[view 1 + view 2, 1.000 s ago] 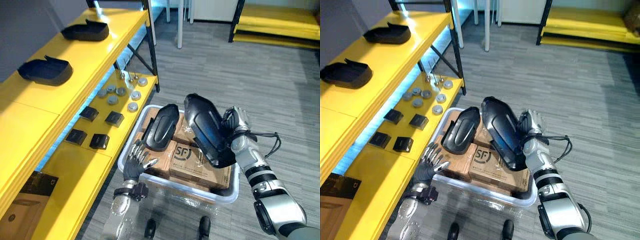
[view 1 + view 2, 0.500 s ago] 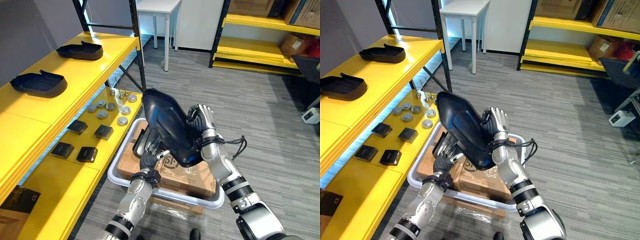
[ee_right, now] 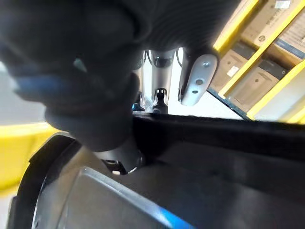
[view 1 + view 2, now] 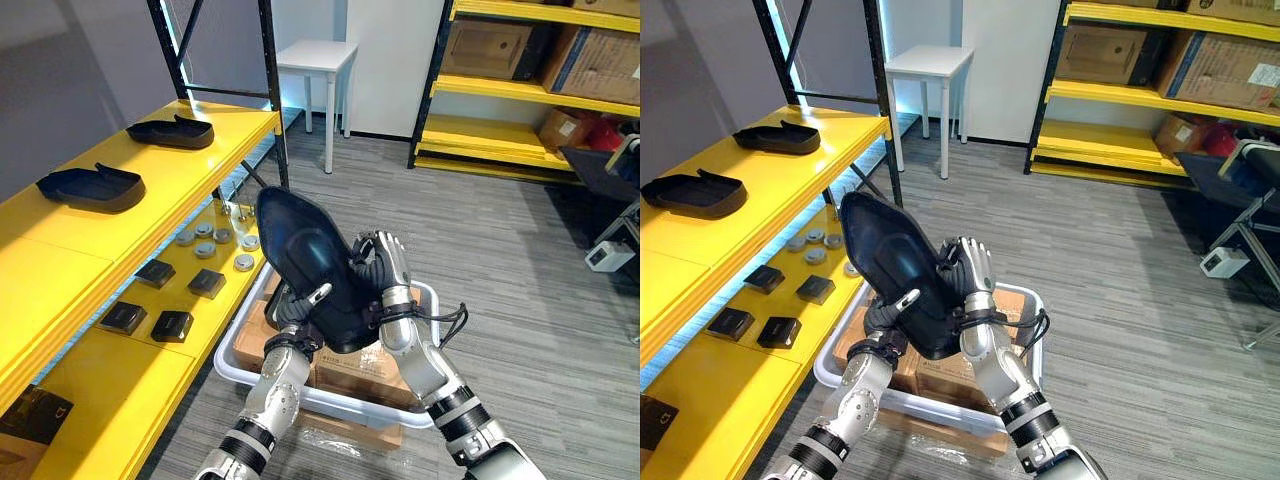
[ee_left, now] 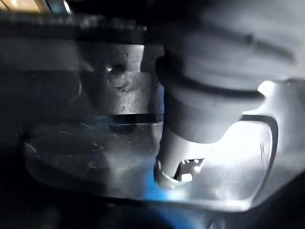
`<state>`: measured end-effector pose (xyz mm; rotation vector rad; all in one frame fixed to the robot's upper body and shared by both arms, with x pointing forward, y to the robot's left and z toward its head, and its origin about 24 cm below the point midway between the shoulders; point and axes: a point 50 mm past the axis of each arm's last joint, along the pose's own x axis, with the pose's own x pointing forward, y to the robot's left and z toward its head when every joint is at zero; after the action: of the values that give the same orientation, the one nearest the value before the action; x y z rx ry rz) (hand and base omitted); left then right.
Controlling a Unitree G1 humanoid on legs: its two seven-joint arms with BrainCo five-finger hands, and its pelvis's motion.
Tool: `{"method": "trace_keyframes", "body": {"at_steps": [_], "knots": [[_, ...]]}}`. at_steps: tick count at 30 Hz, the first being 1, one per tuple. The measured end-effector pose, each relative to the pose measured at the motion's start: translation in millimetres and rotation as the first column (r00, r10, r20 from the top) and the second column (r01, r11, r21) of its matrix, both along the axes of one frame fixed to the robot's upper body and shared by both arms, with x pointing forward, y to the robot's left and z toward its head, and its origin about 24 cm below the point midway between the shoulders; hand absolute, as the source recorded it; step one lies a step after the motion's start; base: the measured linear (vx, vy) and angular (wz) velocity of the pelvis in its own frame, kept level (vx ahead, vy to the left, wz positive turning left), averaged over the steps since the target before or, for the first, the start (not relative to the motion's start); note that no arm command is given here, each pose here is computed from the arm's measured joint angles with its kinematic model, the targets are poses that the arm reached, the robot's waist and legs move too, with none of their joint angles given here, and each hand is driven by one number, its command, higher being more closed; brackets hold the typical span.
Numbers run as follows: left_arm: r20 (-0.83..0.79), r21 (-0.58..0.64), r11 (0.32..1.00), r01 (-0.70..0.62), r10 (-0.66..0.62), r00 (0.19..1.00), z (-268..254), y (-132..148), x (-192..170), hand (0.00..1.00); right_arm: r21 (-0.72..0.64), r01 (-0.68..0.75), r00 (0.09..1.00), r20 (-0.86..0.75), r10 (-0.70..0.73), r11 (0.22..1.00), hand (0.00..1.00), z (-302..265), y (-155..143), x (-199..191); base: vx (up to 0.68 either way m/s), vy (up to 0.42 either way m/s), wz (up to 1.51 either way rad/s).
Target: Walk over and take plastic housings, then place them on the shelf
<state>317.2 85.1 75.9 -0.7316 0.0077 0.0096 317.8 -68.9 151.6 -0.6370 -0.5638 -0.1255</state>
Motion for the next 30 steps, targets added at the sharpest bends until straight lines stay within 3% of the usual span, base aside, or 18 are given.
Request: {"method": "trace_keyframes", "body": {"at_steps": [5, 8, 9, 14, 19, 21, 24, 25, 28, 30], "knots": [[0.055, -0.084, 0.996, -0.006, 0.011, 0.998, 15, -4, -2, 1.0, 0.106, -0.03, 0.996, 0.084, 0.021, 0.994, 1.0, 9, -3, -17, 0.0, -0.037, 0.4], [0.108, -0.145, 0.989, -0.025, 0.041, 0.993, 25, -1, -14, 1.0, 0.182, -0.117, 0.985, 0.147, 0.091, 0.976, 1.0, 17, 3, -23, 0.05, 0.072, 2.81], [0.11, -0.159, 0.986, -0.043, 0.061, 0.992, 24, 4, -18, 1.0, 0.193, -0.138, 0.983, 0.145, 0.111, 0.972, 0.0, 17, 10, -24, 0.08, 0.151, 0.43], [0.155, -0.196, 0.97, -0.146, 0.177, 0.972, 27, 32, -38, 1.0, 0.242, -0.248, 0.964, 0.155, 0.215, 0.938, 0.0, 18, 37, -36, 0.13, 0.151, 0.27], [0.222, 0.076, 0.934, -0.35, 0.326, 0.919, 29, 59, -62, 1.0, 0.34, -0.286, 0.945, -0.055, 0.323, 0.896, 0.0, -30, 30, -48, 0.27, 0.125, 1.27], [0.361, 0.208, 0.856, -0.473, 0.383, 0.851, 50, 75, -65, 1.0, 0.361, -0.247, 0.942, -0.129, 0.311, 0.899, 0.0, -46, 23, -48, 0.27, 0.167, 1.47], [0.448, 0.362, 0.685, -0.632, 0.467, 0.762, 60, 95, -65, 1.0, 0.395, -0.175, 0.948, -0.179, 0.262, 0.902, 0.0, -57, 5, -46, 0.26, -0.047, 1.55], [0.476, 0.471, 0.576, -0.668, 0.471, 0.742, 57, 99, -65, 1.0, 0.442, -0.118, 0.954, -0.199, 0.225, 0.89, 0.0, -62, -11, -47, 0.22, -0.064, 1.23], [0.511, 0.626, 0.412, -0.662, 0.425, 0.747, 51, 97, -62, 1.0, 0.481, 0.013, 0.968, -0.226, 0.11, 0.877, 0.0, -71, -50, -56, 0.23, -0.191, 1.44], [0.521, 0.677, 0.345, -0.65, 0.399, 0.755, 49, 94, -60, 1.0, 0.491, 0.098, 0.97, -0.242, 0.028, 0.866, 0.0, -76, -76, -66, 0.15, -0.211, 1.39]]}}
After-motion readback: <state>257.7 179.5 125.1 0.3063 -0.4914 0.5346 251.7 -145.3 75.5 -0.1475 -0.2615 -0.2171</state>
